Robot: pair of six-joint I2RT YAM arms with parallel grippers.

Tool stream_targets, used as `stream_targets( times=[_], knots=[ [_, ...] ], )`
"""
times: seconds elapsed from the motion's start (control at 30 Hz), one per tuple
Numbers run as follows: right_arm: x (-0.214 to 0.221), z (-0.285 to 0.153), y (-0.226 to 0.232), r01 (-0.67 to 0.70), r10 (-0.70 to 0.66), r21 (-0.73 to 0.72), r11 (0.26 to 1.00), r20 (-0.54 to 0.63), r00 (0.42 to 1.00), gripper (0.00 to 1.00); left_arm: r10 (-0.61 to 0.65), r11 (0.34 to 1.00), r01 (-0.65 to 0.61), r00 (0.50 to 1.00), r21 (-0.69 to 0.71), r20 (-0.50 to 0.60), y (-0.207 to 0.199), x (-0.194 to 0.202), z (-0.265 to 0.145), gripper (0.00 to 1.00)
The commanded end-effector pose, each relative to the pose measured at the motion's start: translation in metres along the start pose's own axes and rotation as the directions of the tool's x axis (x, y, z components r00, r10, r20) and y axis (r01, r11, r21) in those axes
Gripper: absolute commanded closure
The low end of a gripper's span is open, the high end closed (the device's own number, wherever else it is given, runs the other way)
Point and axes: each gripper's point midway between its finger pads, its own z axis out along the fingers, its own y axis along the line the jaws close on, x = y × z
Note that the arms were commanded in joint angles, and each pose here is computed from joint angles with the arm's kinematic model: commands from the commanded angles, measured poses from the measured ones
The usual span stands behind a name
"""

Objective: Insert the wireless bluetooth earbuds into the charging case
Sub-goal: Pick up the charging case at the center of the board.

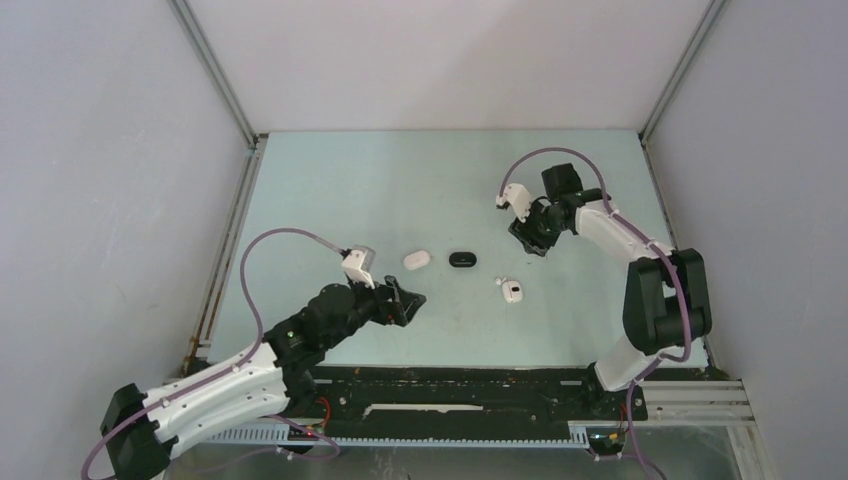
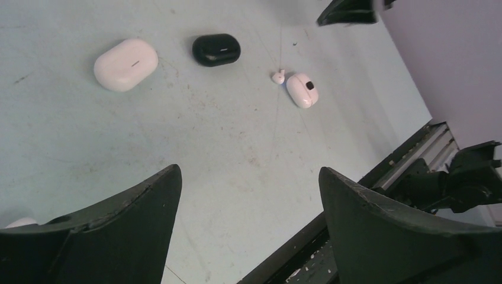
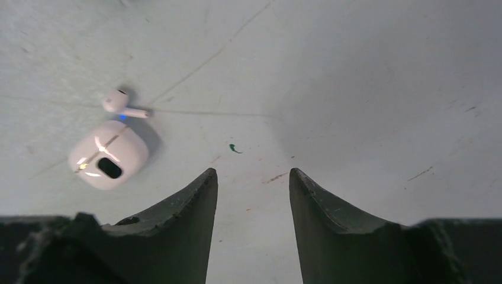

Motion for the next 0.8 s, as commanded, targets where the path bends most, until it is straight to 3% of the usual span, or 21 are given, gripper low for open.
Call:
stream_targets(
  times=[0.0,0.17,0.4,0.77],
  knots=[
    [0.021,0.021,-0.009,0.149,-0.149,0.0,0.989,-0.086,0.985,0.49,0.014,0.999,-0.016,0.998,0.045,0.057,-0.007,-0.013,-0.009,0.09],
    [0.038,0.036,0.021,0.25,-0.263,-0.109,0.962,-0.129,0.956,0.46,0.007,0.998,-0.014,0.993,0.055,0.116,-0.005,-0.022,-0.017,0.11],
    [0.05,0.042,0.073,0.327,-0.371,-0.272,0.905,-0.131,0.919,0.44,0.01,0.998,-0.017,0.993,0.053,0.117,-0.003,-0.019,-0.018,0.11],
    [0.035,0.042,0.105,0.354,-0.399,-0.308,0.883,-0.097,0.912,0.43,0.009,0.999,-0.014,0.994,0.046,0.105,-0.001,-0.016,-0.015,0.11]
  ],
)
